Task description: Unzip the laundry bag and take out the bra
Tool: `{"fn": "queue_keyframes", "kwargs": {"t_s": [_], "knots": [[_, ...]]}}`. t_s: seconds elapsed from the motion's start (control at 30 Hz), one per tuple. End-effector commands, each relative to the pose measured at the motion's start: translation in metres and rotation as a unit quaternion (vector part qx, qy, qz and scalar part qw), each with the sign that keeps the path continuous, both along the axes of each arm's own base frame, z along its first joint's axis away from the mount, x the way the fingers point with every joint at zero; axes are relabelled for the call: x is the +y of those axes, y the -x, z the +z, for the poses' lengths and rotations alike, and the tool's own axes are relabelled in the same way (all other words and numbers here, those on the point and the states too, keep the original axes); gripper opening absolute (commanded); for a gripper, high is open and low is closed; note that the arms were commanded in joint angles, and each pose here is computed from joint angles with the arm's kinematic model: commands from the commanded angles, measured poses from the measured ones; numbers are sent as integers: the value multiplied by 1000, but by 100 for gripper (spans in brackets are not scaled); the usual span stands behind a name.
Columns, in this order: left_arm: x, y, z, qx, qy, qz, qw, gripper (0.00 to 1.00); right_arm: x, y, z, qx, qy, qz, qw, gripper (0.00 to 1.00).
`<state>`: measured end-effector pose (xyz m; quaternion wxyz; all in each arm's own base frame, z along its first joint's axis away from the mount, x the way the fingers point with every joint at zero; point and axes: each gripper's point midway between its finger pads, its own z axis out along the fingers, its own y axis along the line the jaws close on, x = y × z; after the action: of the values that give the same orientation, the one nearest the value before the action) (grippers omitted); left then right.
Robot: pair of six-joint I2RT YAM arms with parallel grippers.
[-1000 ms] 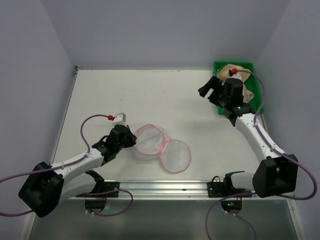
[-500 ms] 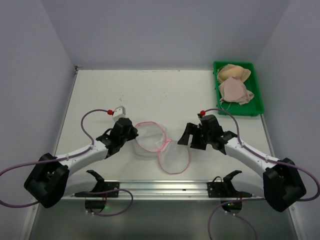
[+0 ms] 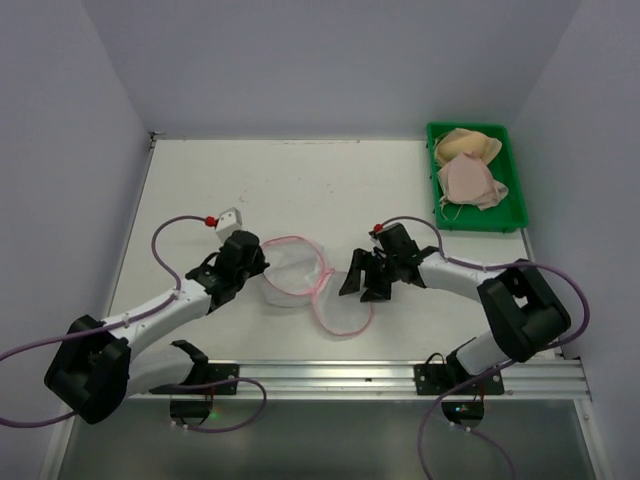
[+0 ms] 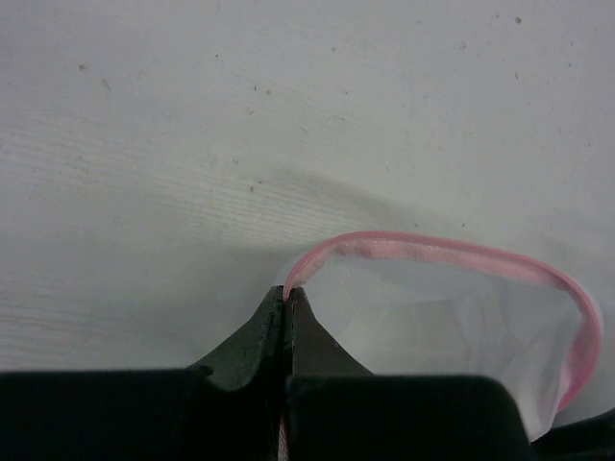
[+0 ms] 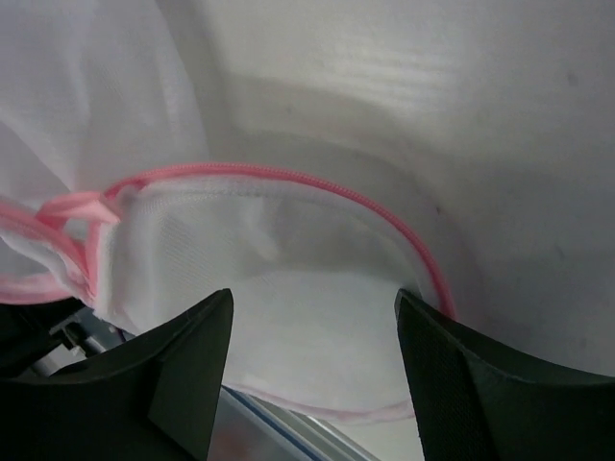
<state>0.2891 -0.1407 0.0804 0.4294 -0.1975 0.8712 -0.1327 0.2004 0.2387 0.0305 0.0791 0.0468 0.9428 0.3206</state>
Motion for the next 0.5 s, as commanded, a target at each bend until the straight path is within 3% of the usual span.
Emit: {"fn": "queue_keyframes", "kwargs": {"t_s": [0.0, 0.23, 0.47], "knots": [[16, 6, 7, -6, -8, 24, 1000, 0, 12, -43, 12, -52, 5, 4, 999, 70], [3, 26, 8, 8, 21, -33, 999, 1, 13, -117, 42, -156, 66, -7, 985, 71], [-10, 23, 12, 18, 36, -53, 998, 6, -29, -106, 63, -199, 124, -60, 970, 72]]}}
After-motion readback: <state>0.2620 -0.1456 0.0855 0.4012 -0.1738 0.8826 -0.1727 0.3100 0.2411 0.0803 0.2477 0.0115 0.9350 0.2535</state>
